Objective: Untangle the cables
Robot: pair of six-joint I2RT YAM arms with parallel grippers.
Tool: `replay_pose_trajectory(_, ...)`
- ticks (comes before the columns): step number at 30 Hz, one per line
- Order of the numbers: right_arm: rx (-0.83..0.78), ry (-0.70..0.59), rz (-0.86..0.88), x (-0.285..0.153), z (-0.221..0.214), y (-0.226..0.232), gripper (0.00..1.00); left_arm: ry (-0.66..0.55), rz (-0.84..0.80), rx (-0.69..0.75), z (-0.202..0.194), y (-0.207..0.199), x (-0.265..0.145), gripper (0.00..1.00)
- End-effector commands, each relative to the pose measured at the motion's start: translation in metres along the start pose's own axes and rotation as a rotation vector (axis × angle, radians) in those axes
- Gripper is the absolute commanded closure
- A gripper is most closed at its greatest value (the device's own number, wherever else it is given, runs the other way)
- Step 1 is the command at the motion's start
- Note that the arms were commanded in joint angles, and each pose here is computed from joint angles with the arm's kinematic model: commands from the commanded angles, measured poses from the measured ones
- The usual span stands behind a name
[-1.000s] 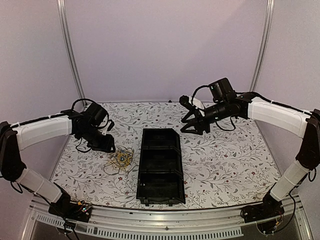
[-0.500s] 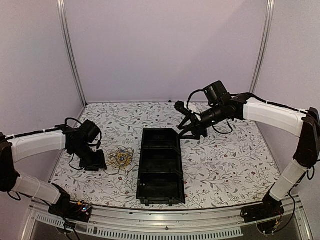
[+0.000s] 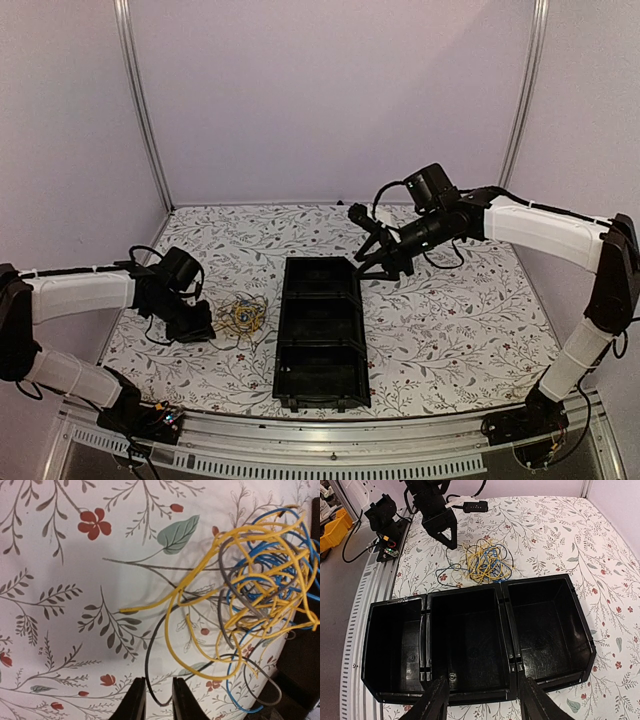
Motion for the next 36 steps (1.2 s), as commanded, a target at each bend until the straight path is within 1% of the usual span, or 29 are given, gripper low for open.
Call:
replay_pose_trajectory(1, 0.012, -0.007, 0.023, 0.005, 0.006, -0.003, 0.48, -0.062, -0.004, -0.026, 0.009, 0.004, 0.006, 0.81)
replay_pose_trajectory(2, 0.014, -0.007, 0.027, 0.006, 0.007, -0.003, 0.48, -0.068, 0.0, -0.028, 0.01, 0.004, 0.006, 0.85)
replay_pose_trajectory(5, 0.009, -0.017, 0.038, 0.004, 0.014, -0.003, 0.48, -0.087, 0.024, -0.03, 0.01, 0.007, 0.005, 0.89)
replay_pose_trajectory(9, -0.033, -0.024, 0.048, 0.005, 0.031, -0.003, 0.48, -0.129, 0.056, -0.015, 0.015, 0.008, -0.008, 0.97)
replay_pose_trajectory(10, -0.046, -0.027, 0.052, 0.006, 0.036, -0.002, 0.48, -0.141, 0.057, -0.009, 0.017, 0.008, -0.012, 1.0)
replay_pose_trajectory(13, -0.068, -0.036, 0.064, 0.015, 0.047, -0.001, 0.48, -0.208, 0.026, 0.05, 0.029, -0.001, -0.034, 1.0)
replay_pose_trajectory(15, -0.085, -0.046, 0.062, 0.025, 0.055, 0.003, 0.48, -0.271, -0.025, 0.098, 0.039, -0.012, -0.057, 1.0)
replay_pose_trajectory(17, -0.096, -0.056, 0.066, 0.035, 0.062, 0.008, 0.48, -0.363, -0.125, 0.173, 0.051, -0.029, -0.089, 1.0)
replay_pose_trajectory(19, -0.118, -0.069, 0.073, 0.046, 0.07, 0.015, 0.48, -0.474, -0.215, 0.271, 0.06, -0.047, -0.125, 1.0)
replay_pose_trajectory(21, -0.133, -0.083, 0.089, 0.053, 0.082, 0.024, 0.48, -0.599, -0.271, 0.353, 0.066, -0.062, -0.164, 1.0)
replay_pose_trajectory(25, -0.153, -0.122, 0.15, 0.063, 0.106, 0.036, 0.48, -0.798, -0.308, 0.461, 0.073, -0.079, -0.235, 1.0)
replay_pose_trajectory(28, -0.16, -0.155, 0.165, 0.07, 0.119, 0.035, 0.48, -0.895, -0.288, 0.502, 0.075, -0.083, -0.274, 1.0)
replay_pose_trajectory(30, -0.167, -0.182, 0.163, 0.073, 0.128, 0.033, 0.47, -0.918, -0.273, 0.518, 0.077, -0.085, -0.288, 1.0)
replay_pose_trajectory(32, -0.17, -0.221, 0.156, 0.072, 0.14, 0.032, 0.43, -0.914, -0.281, 0.552, 0.078, -0.089, -0.295, 1.0)
replay_pose_trajectory(36, -0.155, -0.284, 0.114, 0.07, 0.154, 0.028, 0.38, -0.868, -0.294, 0.595, 0.08, -0.094, -0.289, 1.0)
Point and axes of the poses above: each gripper's point midway between its finger pads, its own x axis out along the fingers, its own y axis along the line the jaws close on, z = x × y, the point moved 9 cm from there along -x, back along the fingers, and after that the axes turned 9 degrees about x, right-handed, at the moved point
